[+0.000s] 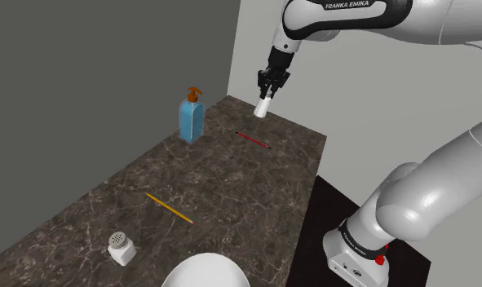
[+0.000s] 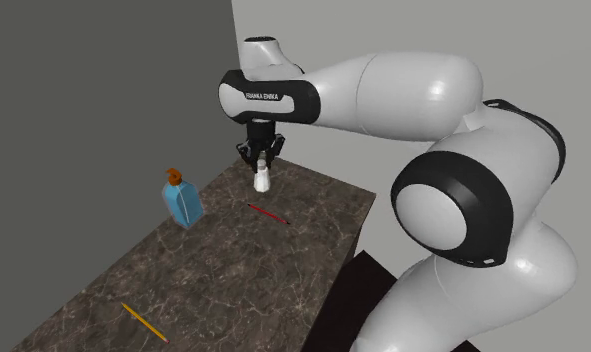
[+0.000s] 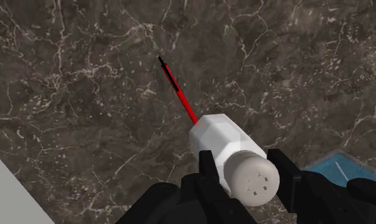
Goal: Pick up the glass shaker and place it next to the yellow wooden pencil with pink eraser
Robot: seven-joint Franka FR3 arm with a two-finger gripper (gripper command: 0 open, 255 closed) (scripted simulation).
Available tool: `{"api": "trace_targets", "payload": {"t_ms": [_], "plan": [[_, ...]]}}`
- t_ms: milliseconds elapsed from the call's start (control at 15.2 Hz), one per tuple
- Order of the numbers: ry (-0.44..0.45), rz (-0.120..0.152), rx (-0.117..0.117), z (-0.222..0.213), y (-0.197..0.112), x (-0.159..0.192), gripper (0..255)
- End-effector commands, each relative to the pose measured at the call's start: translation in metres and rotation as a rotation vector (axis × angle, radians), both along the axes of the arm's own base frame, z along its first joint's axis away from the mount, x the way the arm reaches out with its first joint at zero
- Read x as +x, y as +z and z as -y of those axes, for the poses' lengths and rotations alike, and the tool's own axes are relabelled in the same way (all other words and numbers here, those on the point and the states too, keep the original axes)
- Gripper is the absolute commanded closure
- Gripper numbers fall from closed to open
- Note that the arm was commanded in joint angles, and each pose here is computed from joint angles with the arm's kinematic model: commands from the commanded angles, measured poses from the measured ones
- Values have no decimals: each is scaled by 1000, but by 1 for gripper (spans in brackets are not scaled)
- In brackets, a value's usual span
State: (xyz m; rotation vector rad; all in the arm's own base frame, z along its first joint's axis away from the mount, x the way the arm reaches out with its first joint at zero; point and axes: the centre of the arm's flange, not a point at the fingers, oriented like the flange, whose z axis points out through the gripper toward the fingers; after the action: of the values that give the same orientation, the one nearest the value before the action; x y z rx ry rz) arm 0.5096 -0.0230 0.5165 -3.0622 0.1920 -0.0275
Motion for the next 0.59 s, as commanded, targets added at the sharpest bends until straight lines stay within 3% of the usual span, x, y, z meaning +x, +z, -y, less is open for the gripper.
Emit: {"api": "trace_targets", "payload": {"t_ms": [0, 528], "plan": [[-2, 0, 0, -22, -3, 1, 255], [-2, 0, 0, -127, -18, 6, 255]]}}
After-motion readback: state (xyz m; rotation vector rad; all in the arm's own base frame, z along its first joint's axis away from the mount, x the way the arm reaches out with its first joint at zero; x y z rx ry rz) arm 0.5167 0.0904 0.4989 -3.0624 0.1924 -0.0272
